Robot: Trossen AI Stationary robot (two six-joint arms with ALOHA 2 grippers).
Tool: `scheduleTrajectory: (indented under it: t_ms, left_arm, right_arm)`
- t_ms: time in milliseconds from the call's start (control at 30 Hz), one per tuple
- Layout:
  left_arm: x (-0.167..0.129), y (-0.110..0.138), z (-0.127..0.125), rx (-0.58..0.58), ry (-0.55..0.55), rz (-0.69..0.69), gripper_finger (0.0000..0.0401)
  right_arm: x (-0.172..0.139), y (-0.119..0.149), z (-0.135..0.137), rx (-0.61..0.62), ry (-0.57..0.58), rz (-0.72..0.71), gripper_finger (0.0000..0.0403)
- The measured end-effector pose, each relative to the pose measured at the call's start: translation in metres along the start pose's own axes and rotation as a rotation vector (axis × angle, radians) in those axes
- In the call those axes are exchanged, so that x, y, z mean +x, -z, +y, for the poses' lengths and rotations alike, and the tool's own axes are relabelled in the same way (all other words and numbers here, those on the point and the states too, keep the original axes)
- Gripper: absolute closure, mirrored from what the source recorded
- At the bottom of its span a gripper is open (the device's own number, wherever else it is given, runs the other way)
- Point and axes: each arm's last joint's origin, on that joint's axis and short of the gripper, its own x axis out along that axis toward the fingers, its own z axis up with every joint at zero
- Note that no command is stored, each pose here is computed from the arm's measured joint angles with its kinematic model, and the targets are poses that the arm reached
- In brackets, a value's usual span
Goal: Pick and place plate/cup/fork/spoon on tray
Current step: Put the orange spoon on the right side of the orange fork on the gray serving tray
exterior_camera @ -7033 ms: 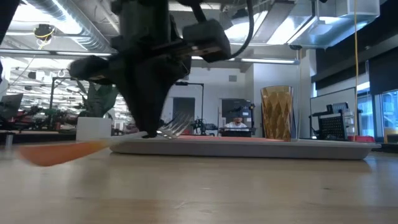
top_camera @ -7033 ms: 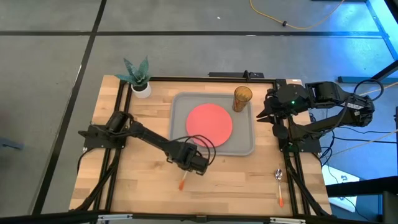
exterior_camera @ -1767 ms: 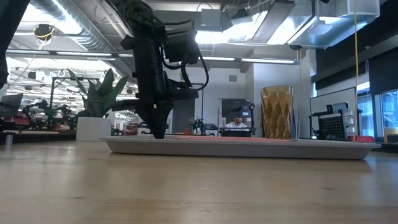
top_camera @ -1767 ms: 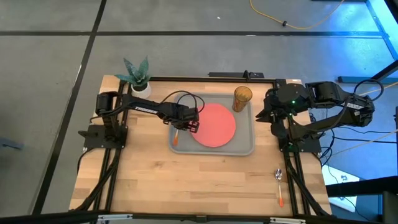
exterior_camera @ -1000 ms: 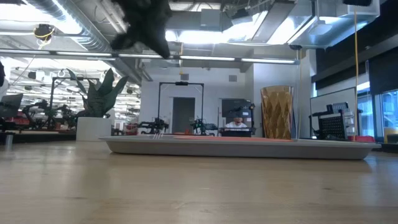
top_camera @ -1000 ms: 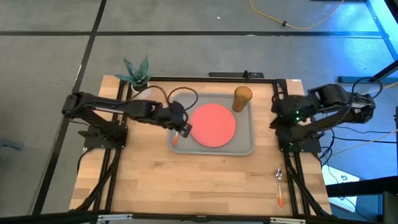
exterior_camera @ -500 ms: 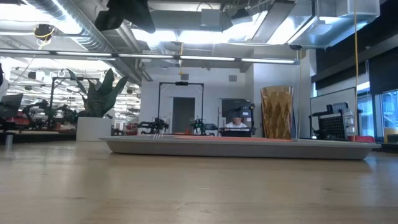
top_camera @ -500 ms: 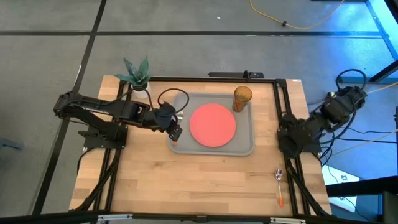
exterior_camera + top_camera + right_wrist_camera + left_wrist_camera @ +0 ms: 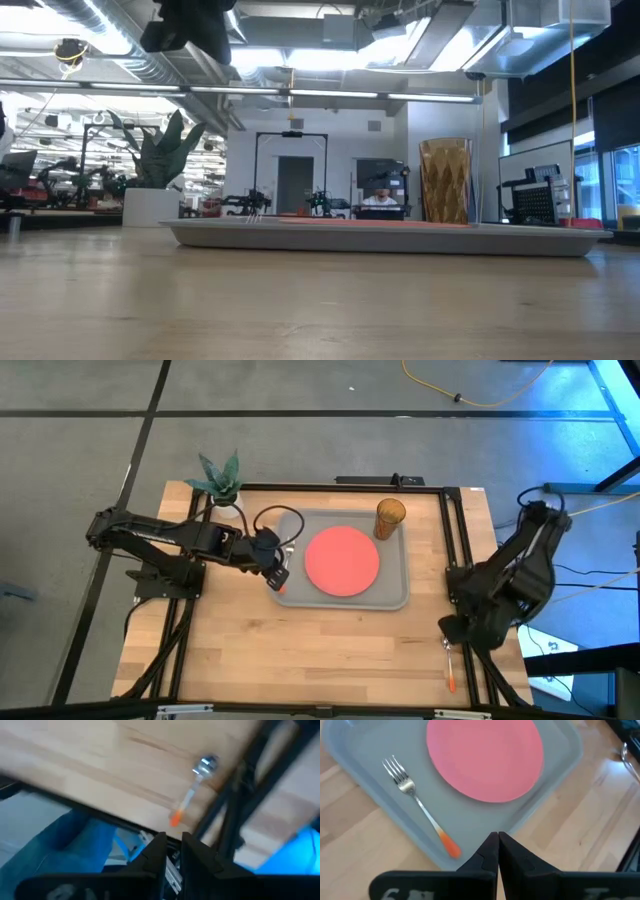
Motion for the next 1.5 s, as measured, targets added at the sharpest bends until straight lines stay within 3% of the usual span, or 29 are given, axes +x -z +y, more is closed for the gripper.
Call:
scheduleTrajectory:
  t_ms: [133,367,667,1000,1267,1500]
  left_arm:
    - [0.000,0.001,0.000,0.047,0.014,0.019,0.0401]
    - [0.000,0.001,-0.001,0.052,0.027,0.036,0.0401]
    - [0.000,0.002,-0.001,0.047,0.045,0.061,0.0401]
    - [0.000,0.002,-0.002,0.042,0.059,0.079,0.0401]
    - [0.000,0.002,-0.002,0.041,0.059,0.079,0.0401]
    - [0.000,0.002,-0.002,0.034,0.059,0.079,0.0401]
  right_arm:
    - [0.020,0.012,0.002,0.052,0.087,-0.005,0.0342]
    - [0.048,0.019,0.010,0.077,0.054,0.019,0.0342]
    - [0.095,0.009,0.000,0.119,0.137,0.050,0.0342]
    - [0.144,-0.004,-0.009,0.128,0.091,0.104,0.0342]
    - [0.164,-0.016,-0.022,0.134,0.122,0.076,0.0342]
    - [0.180,-0.022,-0.027,0.127,0.083,0.111,0.0342]
